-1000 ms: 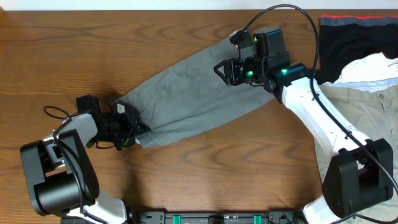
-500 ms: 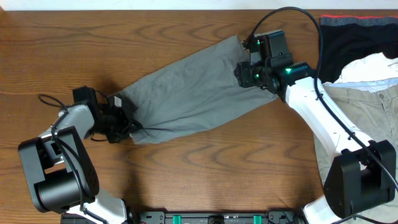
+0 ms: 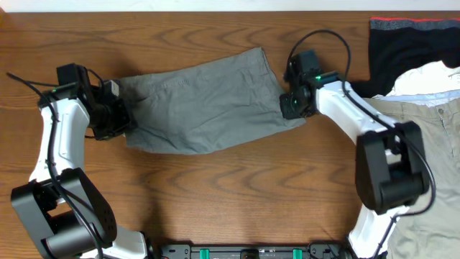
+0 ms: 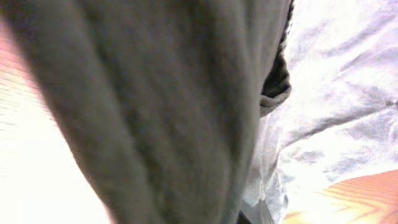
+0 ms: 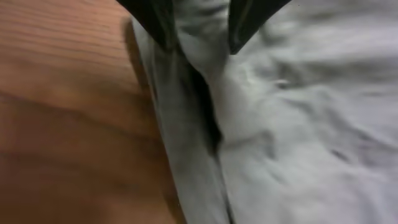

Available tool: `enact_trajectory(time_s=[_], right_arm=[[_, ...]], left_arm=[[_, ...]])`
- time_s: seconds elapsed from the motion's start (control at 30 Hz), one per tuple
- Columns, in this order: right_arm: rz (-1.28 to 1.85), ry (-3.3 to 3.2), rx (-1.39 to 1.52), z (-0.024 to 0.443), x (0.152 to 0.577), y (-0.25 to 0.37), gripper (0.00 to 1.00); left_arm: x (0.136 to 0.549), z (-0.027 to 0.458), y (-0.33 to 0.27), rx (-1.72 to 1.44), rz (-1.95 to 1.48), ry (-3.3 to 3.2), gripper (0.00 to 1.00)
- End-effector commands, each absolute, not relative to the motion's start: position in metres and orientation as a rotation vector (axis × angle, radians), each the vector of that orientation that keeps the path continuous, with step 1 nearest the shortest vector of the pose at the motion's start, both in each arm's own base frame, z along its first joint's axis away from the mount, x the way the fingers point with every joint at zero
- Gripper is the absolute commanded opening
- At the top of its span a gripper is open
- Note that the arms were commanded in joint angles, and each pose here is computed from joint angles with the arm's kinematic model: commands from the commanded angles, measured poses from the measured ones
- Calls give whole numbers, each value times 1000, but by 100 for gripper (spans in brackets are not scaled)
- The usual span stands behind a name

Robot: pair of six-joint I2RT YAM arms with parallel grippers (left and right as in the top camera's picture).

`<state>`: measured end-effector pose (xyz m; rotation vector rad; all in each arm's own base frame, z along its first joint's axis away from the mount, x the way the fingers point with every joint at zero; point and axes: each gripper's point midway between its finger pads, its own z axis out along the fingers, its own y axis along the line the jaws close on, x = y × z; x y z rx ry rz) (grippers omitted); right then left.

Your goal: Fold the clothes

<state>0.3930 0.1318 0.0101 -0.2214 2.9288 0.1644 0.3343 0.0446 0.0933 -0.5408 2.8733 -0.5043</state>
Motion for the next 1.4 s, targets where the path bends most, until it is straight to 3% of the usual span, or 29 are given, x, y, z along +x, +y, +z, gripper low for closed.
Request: enact_trajectory(time_s=[0.0,0.2,0.53,0.73,0.93,1.17,1.37], right_arm=[[198,3012,-261,-11,377,142,20],[217,3183,-362,-18,326,157,10],[156,3261,-867,-12,243,215,6],[91,3193,-674,-5,268,213,17],[17,3064,-372,36,320,164,28],[125,2963,-94,78,352,114,33],[158,2958,-41,80,357,104,33]], left_arm=[[336,102,51,-512,-459,2861,6],[331,100,55,-523,-415,2881,6],[348,124,69,-506,-330,2829,6],[357,159,82,-479,-227,2797,6],[354,178,82,-421,-178,2815,6],[363,234,91,-354,54,2748,6],[373,256,77,-254,175,2702,6]])
